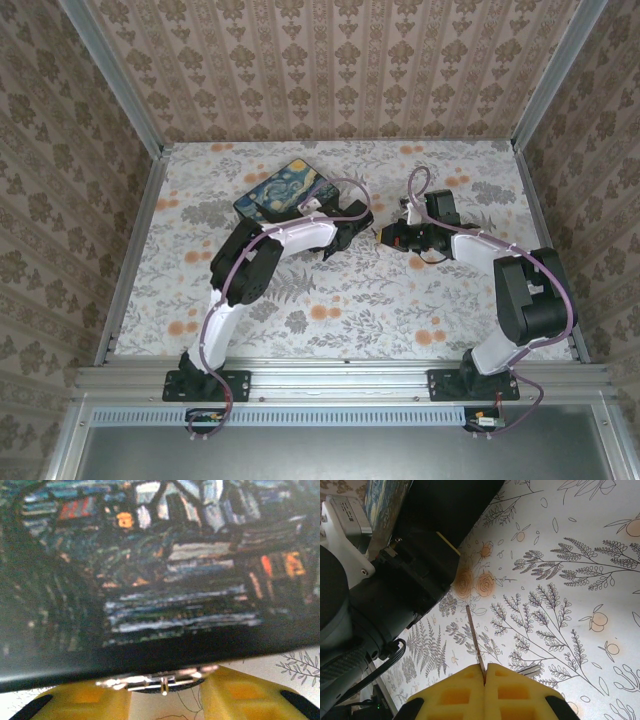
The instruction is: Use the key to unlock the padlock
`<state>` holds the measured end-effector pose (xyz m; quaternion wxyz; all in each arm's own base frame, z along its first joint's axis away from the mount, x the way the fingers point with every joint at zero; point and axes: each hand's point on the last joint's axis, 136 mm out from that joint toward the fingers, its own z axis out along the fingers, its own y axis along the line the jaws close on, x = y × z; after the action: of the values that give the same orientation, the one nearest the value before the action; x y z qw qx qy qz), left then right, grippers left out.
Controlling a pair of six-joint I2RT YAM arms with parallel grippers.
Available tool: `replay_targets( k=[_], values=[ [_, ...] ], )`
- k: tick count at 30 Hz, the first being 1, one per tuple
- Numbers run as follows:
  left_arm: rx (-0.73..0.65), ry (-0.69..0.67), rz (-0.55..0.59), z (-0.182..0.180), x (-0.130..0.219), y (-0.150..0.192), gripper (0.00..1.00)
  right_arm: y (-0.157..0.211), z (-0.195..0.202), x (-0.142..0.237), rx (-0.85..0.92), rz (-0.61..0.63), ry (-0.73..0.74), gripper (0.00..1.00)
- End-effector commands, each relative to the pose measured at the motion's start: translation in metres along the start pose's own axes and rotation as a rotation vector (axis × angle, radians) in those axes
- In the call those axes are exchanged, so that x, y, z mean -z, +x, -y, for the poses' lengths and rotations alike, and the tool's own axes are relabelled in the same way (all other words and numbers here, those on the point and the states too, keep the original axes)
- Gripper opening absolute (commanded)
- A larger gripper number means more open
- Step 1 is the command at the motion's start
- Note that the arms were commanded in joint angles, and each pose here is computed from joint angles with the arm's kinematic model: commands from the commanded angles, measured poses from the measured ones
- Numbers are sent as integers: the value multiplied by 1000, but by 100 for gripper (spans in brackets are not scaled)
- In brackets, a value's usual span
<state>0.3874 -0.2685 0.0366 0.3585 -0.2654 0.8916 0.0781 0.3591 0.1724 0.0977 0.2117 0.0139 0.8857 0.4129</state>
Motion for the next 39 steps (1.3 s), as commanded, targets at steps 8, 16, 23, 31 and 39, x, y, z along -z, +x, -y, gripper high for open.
replay_targets(
  k=[8, 16, 23, 31, 39],
  values=[
    [-18, -81, 34, -41, -8, -26, 24, 7, 4, -6, -19, -28, -25, 0],
    [-143, -4, -57, -50, -7, -33, 13, 9, -2, -1, 3, -26, -15, 1],
    [-226, 71, -144, -69, 6, -40, 8, 17, -14, 0, 35, -32, -3, 1],
    [-265, 142, -252, -74, 31, -44, 5, 32, -36, -6, 87, -68, -12, 1],
    [-194, 285, -508, -75, 66, -42, 5, 69, -88, -23, 179, -140, -168, 1]
  ],
)
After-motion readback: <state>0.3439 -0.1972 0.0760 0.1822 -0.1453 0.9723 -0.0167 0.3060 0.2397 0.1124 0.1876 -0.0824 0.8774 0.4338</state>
